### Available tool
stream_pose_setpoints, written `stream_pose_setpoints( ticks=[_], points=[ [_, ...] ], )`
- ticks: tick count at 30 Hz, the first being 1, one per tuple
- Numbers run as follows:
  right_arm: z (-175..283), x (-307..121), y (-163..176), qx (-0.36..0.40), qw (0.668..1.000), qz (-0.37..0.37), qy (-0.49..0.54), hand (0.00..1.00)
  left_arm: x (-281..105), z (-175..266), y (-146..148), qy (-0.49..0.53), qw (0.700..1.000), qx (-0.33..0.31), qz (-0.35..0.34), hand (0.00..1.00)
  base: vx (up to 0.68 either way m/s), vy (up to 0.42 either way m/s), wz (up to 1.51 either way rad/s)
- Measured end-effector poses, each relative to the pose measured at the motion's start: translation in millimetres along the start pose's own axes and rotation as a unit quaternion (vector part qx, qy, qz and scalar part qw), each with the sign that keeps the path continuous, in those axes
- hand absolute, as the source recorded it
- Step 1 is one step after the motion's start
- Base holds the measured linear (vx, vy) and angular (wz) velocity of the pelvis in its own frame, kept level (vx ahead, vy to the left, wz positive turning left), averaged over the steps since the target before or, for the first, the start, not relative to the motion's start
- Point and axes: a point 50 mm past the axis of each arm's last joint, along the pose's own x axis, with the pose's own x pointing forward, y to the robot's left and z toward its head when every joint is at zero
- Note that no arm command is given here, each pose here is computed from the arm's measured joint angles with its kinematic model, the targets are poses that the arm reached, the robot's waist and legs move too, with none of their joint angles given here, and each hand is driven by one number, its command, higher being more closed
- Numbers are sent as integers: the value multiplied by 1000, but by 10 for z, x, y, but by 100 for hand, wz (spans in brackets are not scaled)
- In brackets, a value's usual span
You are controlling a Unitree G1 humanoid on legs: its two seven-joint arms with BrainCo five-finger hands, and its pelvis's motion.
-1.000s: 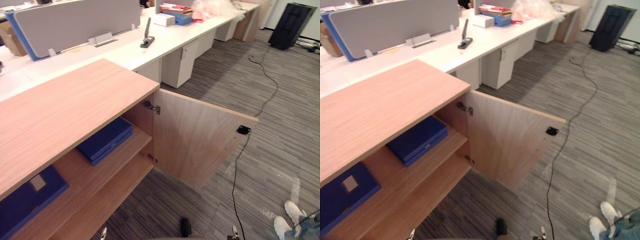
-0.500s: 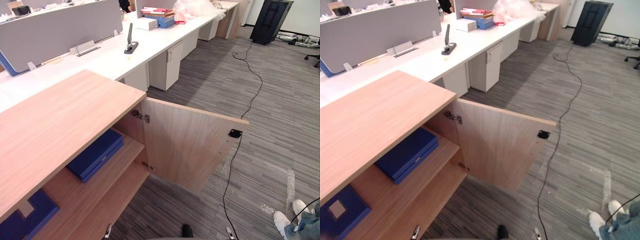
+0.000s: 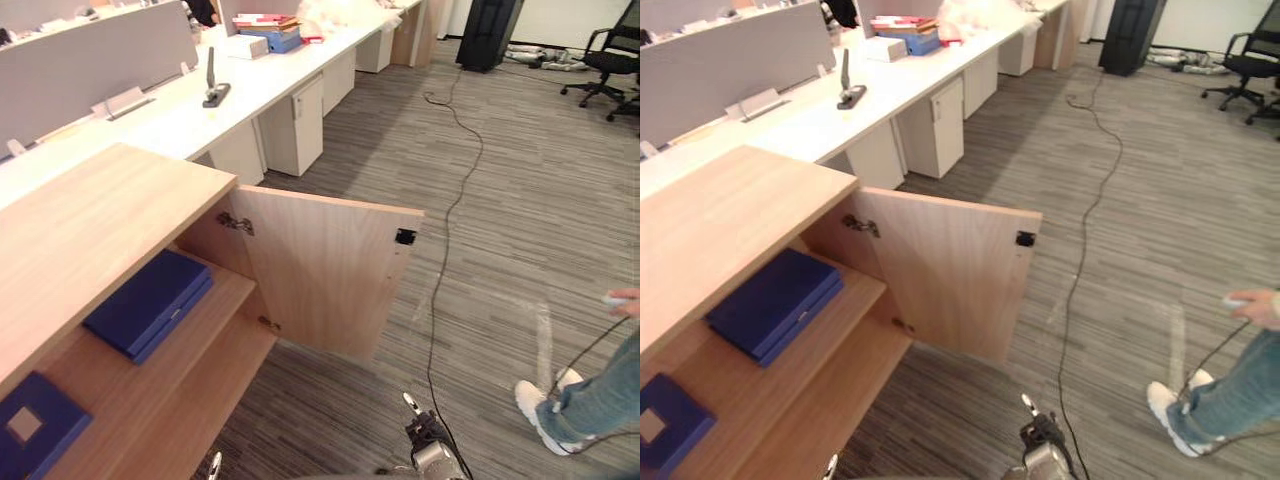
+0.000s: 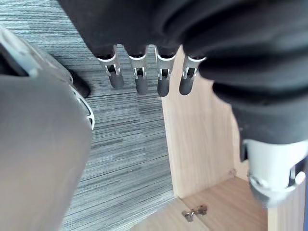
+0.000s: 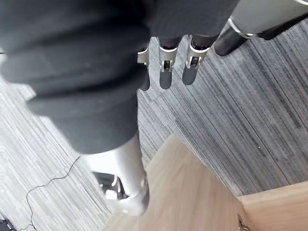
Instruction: Walk over to the cabinet, pick up the folder, carry it to the office cabinet, place the folder inside the office cabinet, then close the office cabinet door
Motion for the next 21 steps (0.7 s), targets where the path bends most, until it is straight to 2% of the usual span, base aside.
stream_pose_setpoints(
  ticks=[6, 13, 18, 21],
  points=[
    [407, 79, 77, -46, 998, 12, -51, 0, 10, 33, -21, 2, 999, 36, -14, 0, 5, -11, -13],
    [890, 81, 643, -120, 982, 82, -120, 0, 16, 161, -24, -14, 995, 88, -42, 0, -58, 62, -9],
    [1305, -36, 1146, -196, 951, 143, -191, 0, 1, 164, 94, -11, 994, 101, -32, 0, -103, 33, -4],
    [1600, -133, 1373, -208, 936, 162, -233, 0, -17, 132, 160, -7, 995, 101, -25, 0, -74, 22, 2]
  ],
)
